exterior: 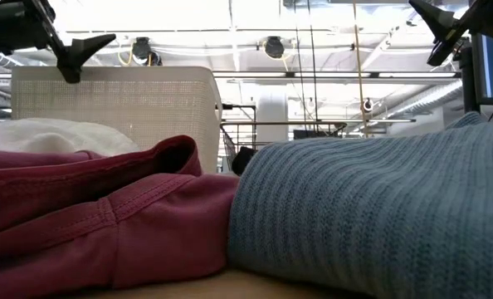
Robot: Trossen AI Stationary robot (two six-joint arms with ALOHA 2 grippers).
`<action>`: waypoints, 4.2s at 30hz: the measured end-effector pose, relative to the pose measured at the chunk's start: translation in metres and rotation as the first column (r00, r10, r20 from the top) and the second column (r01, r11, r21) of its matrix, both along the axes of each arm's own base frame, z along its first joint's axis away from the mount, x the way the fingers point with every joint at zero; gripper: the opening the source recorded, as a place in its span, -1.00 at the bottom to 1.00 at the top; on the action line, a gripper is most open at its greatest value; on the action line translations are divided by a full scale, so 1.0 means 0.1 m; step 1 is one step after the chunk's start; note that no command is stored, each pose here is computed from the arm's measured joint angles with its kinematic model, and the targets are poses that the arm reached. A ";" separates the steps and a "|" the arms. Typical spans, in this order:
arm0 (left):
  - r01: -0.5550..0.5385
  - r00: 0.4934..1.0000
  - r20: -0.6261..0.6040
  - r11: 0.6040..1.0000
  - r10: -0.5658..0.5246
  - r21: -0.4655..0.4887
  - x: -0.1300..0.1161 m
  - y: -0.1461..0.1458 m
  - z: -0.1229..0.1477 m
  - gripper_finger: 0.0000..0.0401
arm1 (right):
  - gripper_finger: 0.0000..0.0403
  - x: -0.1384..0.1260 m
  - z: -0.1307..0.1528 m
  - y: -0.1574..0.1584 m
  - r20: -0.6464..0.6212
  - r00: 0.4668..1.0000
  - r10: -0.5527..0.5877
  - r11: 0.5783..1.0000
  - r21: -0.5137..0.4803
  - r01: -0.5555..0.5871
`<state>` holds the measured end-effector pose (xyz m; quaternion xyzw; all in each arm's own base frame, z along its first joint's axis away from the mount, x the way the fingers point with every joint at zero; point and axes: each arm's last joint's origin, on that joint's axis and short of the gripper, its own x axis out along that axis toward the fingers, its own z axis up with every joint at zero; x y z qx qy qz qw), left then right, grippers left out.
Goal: Pick & Place Cloths
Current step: Put the black sock into the transparent bin
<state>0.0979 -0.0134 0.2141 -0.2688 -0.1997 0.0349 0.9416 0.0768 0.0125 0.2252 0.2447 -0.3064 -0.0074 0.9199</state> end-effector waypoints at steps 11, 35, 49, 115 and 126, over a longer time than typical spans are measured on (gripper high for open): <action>-0.030 0.999 -0.012 0.998 0.031 0.063 0.00 0.00 0.00 0.81 | -0.01 0.13 0.24 0.08 -0.118 0.990 0.072 0.981 -0.169 -0.091; -0.020 0.992 -0.119 0.987 0.040 0.160 0.07 -0.05 0.15 0.81 | -0.01 1.24 1.03 0.51 -0.630 0.769 0.109 0.850 -0.342 -0.401; 0.152 0.913 -0.404 0.960 -0.046 0.234 0.33 -0.34 1.02 0.81 | -0.01 1.67 0.82 0.65 -0.778 0.625 0.064 0.830 -0.306 -0.467; 0.180 0.847 -0.532 0.943 -0.004 0.279 0.40 -0.63 1.52 0.81 | 0.37 2.76 -0.92 0.54 -0.939 -0.147 -0.312 0.755 -0.150 -0.639; 0.202 0.844 -0.536 0.944 -0.032 0.262 0.40 -0.64 1.52 0.81 | -0.14 2.70 -0.96 0.54 -0.933 -0.219 -0.287 0.788 -0.099 -0.608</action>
